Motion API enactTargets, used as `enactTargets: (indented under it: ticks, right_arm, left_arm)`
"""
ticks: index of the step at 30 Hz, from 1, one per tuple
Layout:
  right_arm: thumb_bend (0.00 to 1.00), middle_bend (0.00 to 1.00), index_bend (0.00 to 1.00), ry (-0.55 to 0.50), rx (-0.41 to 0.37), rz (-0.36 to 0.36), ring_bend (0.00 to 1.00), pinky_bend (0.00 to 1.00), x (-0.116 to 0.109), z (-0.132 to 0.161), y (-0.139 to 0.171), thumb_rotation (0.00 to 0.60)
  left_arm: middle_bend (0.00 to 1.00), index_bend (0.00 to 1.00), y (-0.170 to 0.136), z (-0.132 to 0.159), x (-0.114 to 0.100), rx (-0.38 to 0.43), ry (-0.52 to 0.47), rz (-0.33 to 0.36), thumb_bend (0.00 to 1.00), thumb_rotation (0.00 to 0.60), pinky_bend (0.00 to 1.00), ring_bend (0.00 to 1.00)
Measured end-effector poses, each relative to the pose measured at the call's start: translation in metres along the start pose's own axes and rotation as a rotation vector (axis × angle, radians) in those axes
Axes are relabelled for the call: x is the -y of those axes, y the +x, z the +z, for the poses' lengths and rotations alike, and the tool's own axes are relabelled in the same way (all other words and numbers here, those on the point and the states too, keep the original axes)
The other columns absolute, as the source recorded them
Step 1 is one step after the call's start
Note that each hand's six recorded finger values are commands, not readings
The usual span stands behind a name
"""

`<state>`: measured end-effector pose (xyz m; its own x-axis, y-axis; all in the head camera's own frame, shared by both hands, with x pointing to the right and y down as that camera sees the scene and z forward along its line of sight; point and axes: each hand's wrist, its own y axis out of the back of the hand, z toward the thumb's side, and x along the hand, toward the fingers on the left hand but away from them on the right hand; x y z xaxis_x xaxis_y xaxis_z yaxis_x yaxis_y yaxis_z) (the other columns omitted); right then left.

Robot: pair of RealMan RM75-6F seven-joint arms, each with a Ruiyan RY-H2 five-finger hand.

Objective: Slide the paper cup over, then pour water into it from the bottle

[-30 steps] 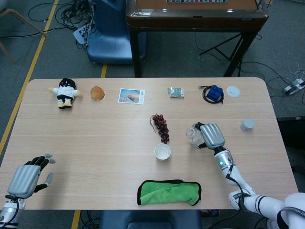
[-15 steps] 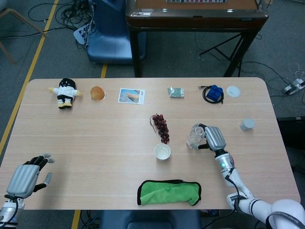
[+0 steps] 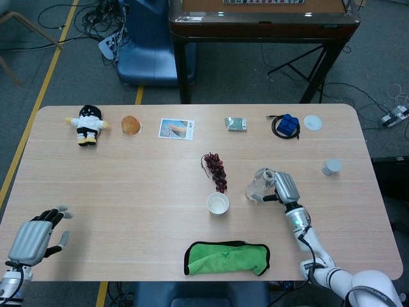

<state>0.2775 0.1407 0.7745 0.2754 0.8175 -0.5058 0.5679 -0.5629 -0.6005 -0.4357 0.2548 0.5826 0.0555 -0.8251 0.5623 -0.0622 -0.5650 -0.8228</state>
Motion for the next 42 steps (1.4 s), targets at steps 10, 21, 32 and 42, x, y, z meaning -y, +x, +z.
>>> enactTargets:
  ticks: [10,21,32,42]
  right_arm:
    - [0.0,0.32,0.37,-0.004,-0.001,0.033,0.28,0.47,-0.004,-0.002,0.001,0.6]
    - [0.0,0.2,0.23,0.09,-0.015,0.027,0.19,0.36,-0.026,-0.003,0.01,0.6]
    - [0.0,0.21,0.22,0.218,-0.017,-0.004,0.19,0.36,-0.054,-0.002,0.031,0.6]
    - [0.0,0.23,0.22,0.454,0.02,-0.053,0.19,0.36,-0.095,0.012,0.088,0.6]
  left_arm:
    - [0.23,0.34,0.0,0.0,-0.003,0.0,0.001,0.008,0.4,0.6,0.43,0.27]
    - [0.23,0.34,0.0,0.0,0.0,0.002,0.009,0.001,0.4,0.6,0.43,0.27]
    - [0.23,0.34,0.001,-0.001,0.001,-0.005,0.015,0.001,0.4,0.6,0.43,0.27]
    - [0.23,0.34,0.003,-0.001,0.004,-0.02,0.021,0.007,0.4,0.6,0.43,0.27]
